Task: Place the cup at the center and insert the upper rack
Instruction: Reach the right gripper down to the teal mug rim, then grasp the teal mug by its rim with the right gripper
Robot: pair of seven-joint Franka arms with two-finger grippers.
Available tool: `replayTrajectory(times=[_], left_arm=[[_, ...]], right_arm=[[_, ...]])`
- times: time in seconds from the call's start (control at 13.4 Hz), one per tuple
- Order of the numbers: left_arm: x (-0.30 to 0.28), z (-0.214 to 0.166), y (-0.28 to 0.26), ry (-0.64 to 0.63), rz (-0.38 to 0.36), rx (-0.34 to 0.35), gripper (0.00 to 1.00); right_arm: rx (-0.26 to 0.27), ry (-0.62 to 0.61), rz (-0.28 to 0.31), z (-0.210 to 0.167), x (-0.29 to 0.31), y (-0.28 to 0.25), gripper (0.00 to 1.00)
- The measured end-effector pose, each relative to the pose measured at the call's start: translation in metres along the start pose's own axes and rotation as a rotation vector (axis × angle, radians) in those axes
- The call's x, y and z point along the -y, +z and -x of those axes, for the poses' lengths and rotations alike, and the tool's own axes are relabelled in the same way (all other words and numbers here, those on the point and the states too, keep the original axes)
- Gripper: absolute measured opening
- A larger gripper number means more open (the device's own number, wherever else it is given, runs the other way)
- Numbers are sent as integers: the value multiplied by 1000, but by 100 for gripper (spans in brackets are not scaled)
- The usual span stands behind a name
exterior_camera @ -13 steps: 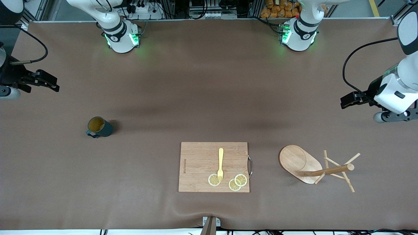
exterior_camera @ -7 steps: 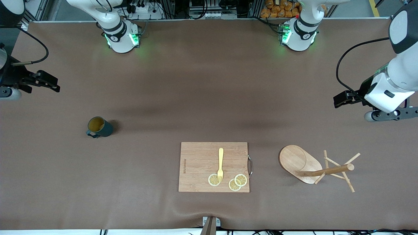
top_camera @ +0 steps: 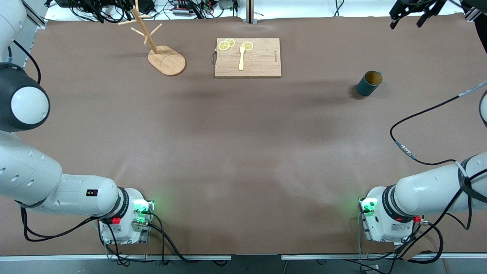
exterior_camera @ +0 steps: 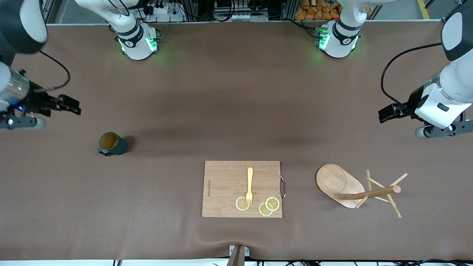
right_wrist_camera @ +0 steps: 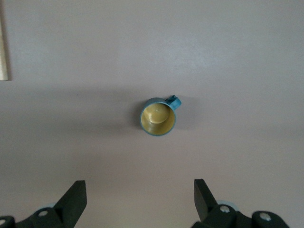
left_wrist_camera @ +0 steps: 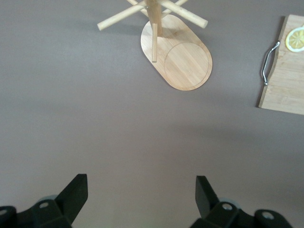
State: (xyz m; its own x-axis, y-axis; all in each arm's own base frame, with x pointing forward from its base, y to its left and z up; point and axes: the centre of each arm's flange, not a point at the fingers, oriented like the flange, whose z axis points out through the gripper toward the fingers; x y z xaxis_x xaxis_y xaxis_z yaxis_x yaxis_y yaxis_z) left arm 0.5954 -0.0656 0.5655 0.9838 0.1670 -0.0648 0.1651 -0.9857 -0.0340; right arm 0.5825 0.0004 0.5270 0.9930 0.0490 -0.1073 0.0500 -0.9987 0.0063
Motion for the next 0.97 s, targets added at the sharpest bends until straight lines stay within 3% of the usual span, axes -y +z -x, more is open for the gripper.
replayTrajectory(times=[0.45,0.97], left_arm=[[4,-1,-11,-41,6,-21,100],[1,0,-15,-14,9,-29,100]], right_arm=[[13,-3,9,-53,1,124,100],[98,-10,11,-56,5,215,100]])
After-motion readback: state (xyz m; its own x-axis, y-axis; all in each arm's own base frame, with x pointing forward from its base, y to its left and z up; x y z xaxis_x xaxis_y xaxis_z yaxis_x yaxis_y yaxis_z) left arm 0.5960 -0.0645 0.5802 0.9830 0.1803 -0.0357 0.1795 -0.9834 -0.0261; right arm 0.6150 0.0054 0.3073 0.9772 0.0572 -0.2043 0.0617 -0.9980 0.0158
